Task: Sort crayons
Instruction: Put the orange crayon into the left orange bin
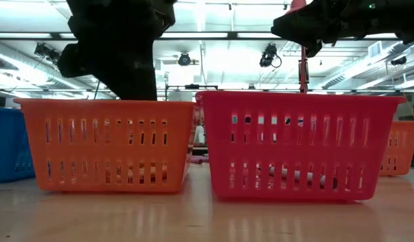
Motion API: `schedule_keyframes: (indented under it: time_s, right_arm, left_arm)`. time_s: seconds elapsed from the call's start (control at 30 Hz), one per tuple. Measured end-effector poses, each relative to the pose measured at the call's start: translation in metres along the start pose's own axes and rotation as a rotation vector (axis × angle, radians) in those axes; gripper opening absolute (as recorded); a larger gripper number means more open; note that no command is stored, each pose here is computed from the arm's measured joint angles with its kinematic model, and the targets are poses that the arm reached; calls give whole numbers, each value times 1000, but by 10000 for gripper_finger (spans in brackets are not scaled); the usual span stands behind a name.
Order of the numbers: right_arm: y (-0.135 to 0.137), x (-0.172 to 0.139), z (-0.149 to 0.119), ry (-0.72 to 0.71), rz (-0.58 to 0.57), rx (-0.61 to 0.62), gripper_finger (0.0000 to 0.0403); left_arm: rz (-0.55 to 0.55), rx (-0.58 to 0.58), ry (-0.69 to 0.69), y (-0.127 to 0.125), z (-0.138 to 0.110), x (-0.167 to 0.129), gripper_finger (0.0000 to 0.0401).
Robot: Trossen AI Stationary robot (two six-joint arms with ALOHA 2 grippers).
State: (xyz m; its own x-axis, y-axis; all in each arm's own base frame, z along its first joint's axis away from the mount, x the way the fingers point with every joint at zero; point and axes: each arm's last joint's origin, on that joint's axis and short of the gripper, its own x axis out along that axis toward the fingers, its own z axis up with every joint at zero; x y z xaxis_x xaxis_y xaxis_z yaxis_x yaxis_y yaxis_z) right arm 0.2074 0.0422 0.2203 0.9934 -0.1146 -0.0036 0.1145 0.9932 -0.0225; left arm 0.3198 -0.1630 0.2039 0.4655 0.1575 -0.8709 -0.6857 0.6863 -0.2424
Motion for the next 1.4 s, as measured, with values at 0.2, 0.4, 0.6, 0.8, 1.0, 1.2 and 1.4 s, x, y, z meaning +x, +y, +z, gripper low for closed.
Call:
schedule_keyframes:
  time_s: [0.2,0.4,0.6,0.8,1.0,1.2,1.4]
  right_arm:
    - [0,0,0,0,0,0,110]
    - [0,0,0,0,0,0,110]
    - [0,0,0,0,0,0,110]
    - [0,0,0,0,15,0,110]
    - [1,0,0,0,18,-3,110]
    - [1,0,0,1,18,-4,110]
    - [1,0,0,1,18,-5,110]
  left_arm:
    - [21,87,19,12,10,-24,149]
    - [238,112,10,46,23,-48,142]
    - [333,137,56,73,39,-40,141]
    - [422,157,160,108,51,-13,141]
    - [398,152,221,137,65,14,141]
    - [337,116,272,164,71,36,141]
    - [383,97,318,187,64,46,141]
